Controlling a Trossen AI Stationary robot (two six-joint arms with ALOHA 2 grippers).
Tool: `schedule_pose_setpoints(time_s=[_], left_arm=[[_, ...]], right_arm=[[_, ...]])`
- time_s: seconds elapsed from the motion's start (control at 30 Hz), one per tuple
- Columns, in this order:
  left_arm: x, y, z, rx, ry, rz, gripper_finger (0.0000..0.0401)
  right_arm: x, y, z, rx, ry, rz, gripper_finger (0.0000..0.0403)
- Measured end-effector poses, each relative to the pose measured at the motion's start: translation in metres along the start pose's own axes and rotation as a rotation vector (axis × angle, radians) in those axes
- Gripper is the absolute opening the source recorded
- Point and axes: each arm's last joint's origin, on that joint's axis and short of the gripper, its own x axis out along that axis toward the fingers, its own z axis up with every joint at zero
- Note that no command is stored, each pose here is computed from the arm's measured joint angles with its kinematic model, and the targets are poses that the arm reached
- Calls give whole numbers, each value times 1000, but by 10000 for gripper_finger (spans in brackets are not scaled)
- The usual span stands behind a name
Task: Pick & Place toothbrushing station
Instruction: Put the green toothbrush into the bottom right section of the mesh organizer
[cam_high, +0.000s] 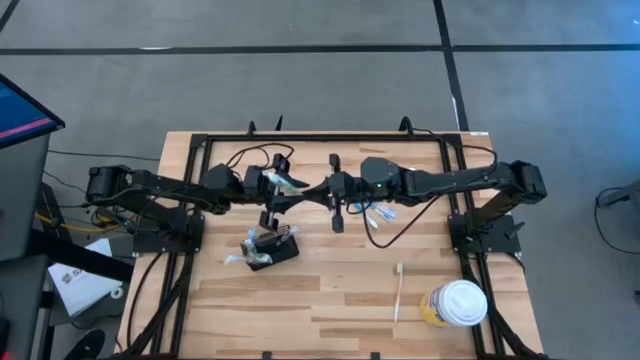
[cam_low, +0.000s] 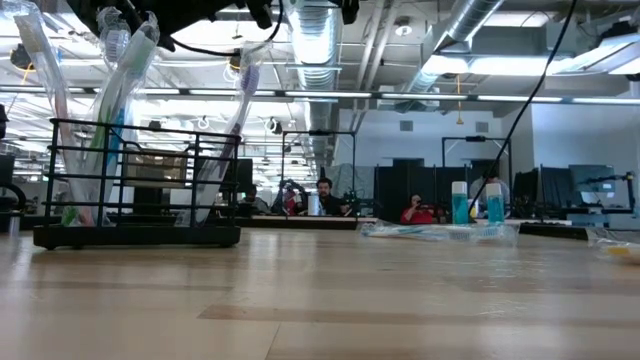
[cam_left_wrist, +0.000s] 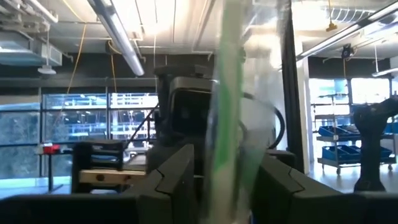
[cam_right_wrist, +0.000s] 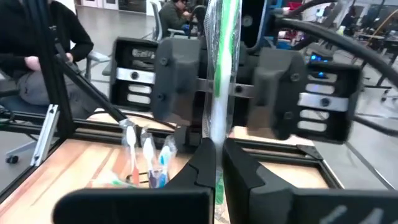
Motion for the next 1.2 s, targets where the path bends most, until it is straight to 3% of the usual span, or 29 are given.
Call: schedule_pose_setpoints(time_s=[0.3,0.53,1.2], left_arm=[[0,0,-2,-25,19,2,13],[0,0,-2,-37,24,2,10],[-17,-5,16,-73,239,10,14]], right_arm=[[0,0,0,3,-3,0,27],[0,0,0,3,4,1,57],[0,8,10,-80,-19,20,58]])
